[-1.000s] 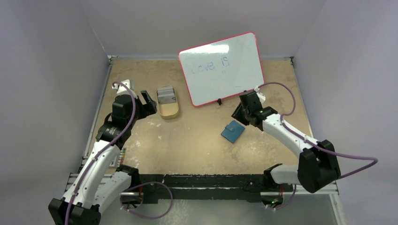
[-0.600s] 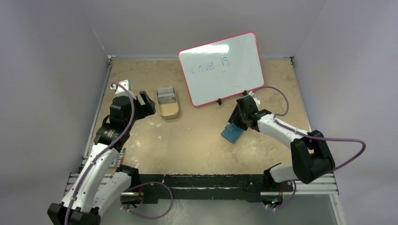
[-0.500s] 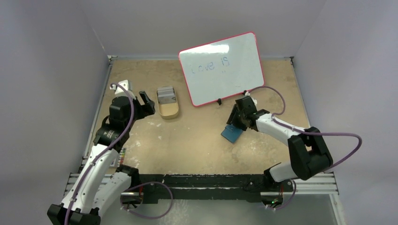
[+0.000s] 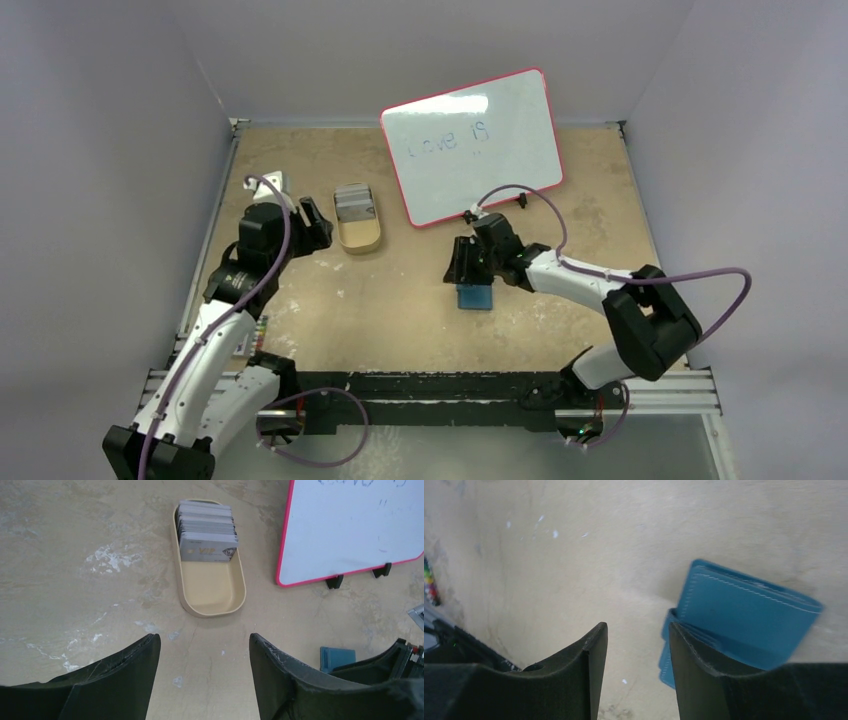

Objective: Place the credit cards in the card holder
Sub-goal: Adjust the card holder at the center of the board, then pick up the card holder from the center of the board.

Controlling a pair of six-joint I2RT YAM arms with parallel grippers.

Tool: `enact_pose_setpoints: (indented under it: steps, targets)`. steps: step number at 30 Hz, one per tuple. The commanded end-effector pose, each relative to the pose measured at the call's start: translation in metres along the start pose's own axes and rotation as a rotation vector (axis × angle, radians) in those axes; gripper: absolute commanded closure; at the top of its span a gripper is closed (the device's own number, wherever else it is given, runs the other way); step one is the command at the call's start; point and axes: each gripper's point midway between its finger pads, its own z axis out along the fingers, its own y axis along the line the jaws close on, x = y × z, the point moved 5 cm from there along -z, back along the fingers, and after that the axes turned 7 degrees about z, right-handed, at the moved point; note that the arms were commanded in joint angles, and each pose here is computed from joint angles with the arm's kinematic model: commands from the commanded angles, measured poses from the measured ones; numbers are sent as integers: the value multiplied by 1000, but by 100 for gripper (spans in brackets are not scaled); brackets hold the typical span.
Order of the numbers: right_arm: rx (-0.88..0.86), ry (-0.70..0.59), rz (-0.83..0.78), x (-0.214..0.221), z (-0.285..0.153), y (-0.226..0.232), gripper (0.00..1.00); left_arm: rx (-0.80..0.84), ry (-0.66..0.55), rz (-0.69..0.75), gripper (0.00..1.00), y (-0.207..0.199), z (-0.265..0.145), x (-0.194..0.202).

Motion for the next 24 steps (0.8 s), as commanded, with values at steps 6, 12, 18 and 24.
enact_pose_setpoints:
  steps: [6, 12, 18, 24]
  targets:
    - [-31, -80, -47, -18, -25, 25, 51, 166, 13, -53, 43, -29, -8, -23]
    - [58, -110, -19, -22, -33, -1, 54, 212, 56, -64, 44, -34, -4, -14]
    - [66, -122, 31, -28, -40, -32, 56, 251, 99, -78, 44, -39, 2, -3]
    - [73, -76, 62, -13, -29, -44, 57, 258, 118, -83, 45, -40, 5, 0]
